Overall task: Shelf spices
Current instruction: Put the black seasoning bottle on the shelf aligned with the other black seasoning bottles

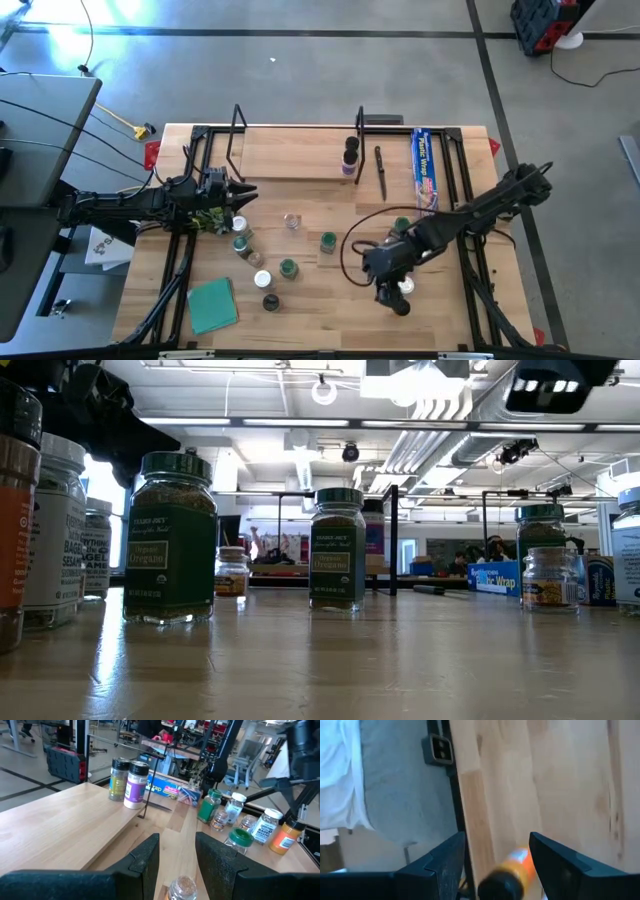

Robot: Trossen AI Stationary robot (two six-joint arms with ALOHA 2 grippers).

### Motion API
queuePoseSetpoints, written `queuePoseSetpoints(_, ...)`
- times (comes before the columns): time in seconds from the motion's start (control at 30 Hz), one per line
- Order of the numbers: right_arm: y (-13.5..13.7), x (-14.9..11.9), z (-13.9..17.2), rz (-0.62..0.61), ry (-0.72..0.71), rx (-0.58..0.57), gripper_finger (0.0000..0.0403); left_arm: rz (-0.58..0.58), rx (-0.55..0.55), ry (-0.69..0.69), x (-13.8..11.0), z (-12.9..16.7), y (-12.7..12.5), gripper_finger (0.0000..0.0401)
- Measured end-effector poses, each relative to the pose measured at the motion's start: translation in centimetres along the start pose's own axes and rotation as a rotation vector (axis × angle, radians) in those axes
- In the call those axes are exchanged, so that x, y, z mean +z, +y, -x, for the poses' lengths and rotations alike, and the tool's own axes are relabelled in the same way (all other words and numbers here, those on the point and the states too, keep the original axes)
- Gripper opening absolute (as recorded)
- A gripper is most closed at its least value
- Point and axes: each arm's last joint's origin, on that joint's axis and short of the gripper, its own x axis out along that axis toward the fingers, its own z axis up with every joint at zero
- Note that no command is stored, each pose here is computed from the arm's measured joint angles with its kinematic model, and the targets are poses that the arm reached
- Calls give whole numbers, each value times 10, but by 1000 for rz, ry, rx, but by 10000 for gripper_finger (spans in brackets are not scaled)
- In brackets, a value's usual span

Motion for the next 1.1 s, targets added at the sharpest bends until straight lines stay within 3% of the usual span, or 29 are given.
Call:
queuePoseSetpoints(0.13, 2, 13, -12, 269, -129, -56, 217, 0, 2, 0, 0, 0, 0, 121)
queuePoseSetpoints(0.33, 23, 14, 4, 547, -88, -194, 217, -8, 3, 0, 0, 0, 0, 121)
queuePoseSetpoints(0.43, 40, 12, 18, 576, -134, -282, 217, -18, 3, 2, 0, 0, 0, 121)
queuePoseSetpoints(0.6, 67, 0, 35, 512, -220, -378, 224, -19, 3, 1, 0, 0, 0, 121)
queuePoseSetpoints(0.87, 99, -47, 31, 413, -247, -398, 264, -37, 40, 1, -1, 0, 1, 121)
queuePoseSetpoints(1.1, 120, -97, 24, 528, -175, -390, 273, -36, 72, -8, 0, 0, 2, 121)
